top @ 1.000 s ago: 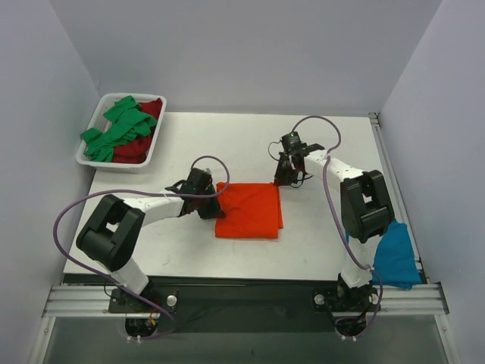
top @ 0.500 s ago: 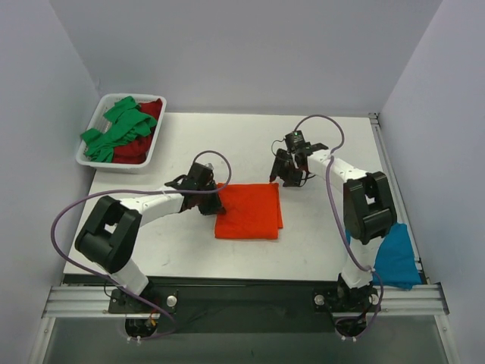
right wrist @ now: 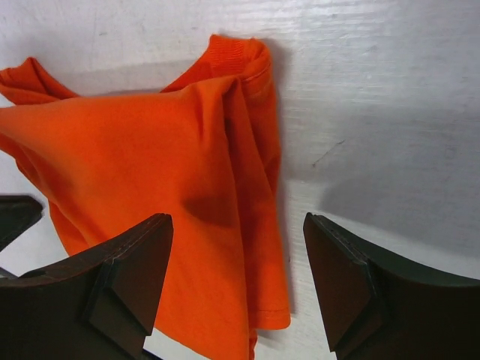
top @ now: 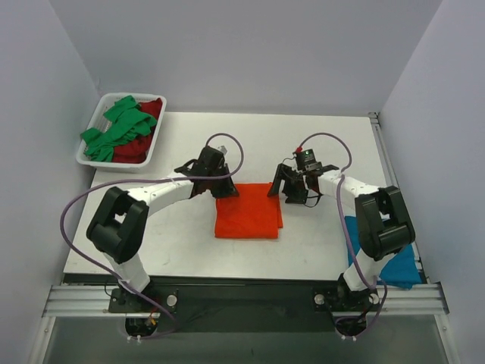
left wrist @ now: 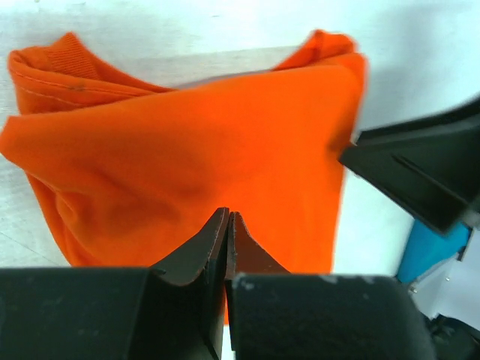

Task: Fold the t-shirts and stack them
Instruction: Put the neatly folded tshirt into the corner of the board with the right arm

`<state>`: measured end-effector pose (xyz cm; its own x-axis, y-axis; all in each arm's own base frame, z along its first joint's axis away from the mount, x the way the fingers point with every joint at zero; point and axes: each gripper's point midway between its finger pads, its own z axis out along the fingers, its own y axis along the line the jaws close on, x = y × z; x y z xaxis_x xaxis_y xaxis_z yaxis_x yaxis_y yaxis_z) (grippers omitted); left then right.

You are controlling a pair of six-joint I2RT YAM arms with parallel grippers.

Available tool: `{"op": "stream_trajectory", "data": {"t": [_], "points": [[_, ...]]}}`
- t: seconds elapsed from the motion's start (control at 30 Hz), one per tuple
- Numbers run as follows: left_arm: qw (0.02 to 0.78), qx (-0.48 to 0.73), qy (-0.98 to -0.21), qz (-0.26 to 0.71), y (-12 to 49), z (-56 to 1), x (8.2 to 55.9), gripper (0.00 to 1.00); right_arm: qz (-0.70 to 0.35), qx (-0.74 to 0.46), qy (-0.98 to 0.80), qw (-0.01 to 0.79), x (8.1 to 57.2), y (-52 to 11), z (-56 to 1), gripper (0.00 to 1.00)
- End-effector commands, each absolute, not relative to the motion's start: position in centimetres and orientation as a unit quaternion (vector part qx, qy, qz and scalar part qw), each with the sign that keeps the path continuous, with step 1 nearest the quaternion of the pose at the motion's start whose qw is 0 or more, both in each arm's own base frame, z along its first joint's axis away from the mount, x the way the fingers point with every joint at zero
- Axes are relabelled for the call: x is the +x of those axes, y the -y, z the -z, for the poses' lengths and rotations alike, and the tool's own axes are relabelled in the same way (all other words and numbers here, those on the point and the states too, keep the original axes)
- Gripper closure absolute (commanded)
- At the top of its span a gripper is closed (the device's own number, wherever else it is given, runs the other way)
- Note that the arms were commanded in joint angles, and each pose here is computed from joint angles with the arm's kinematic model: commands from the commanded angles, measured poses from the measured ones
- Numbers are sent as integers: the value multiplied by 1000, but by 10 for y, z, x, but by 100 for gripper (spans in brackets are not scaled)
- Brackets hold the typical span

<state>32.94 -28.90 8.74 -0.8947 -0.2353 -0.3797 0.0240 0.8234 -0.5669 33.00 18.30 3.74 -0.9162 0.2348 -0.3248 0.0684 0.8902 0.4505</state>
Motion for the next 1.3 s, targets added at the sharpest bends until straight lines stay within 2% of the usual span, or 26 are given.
{"op": "stream_trajectory", "data": {"t": [0.0, 0.3, 0.53, 0.7, 0.8, 0.9, 0.93, 1.0, 1.03, 1.13, 1.27], "points": [[214, -54, -932, 286, 294, -74, 339, 91, -243, 45, -946, 209, 336, -199, -43, 28], [193, -50, -941, 273, 297, -52, 330, 91, -181, 54, -964, 187, 310, -196, -7, 30], [183, -51, -945, 268, 297, -41, 330, 91, -156, 79, -967, 187, 298, -174, -2, 30], [179, -50, -945, 271, 299, -39, 331, 91, -147, 59, -972, 171, 287, -188, 0, 31], [180, -50, -943, 274, 300, -41, 333, 91, -136, 49, -976, 165, 279, -203, 5, 35], [181, -51, -943, 275, 301, -42, 335, 91, -126, 68, -978, 150, 277, -206, 18, 46], [180, -50, -943, 276, 302, -41, 335, 91, -125, 72, -978, 149, 277, -206, 19, 54], [180, -49, -943, 277, 303, -43, 335, 91, -123, 80, -978, 150, 279, -209, 19, 62], [179, -49, -943, 276, 302, -43, 334, 91, -120, 82, -978, 151, 279, -208, 18, 75], [185, -49, -942, 276, 302, -51, 339, 91, -88, 103, -977, 166, 282, -197, 12, 100], [203, -44, -938, 278, 303, -75, 349, 91, -49, 135, -970, 198, 283, -176, -3, 100]]}}
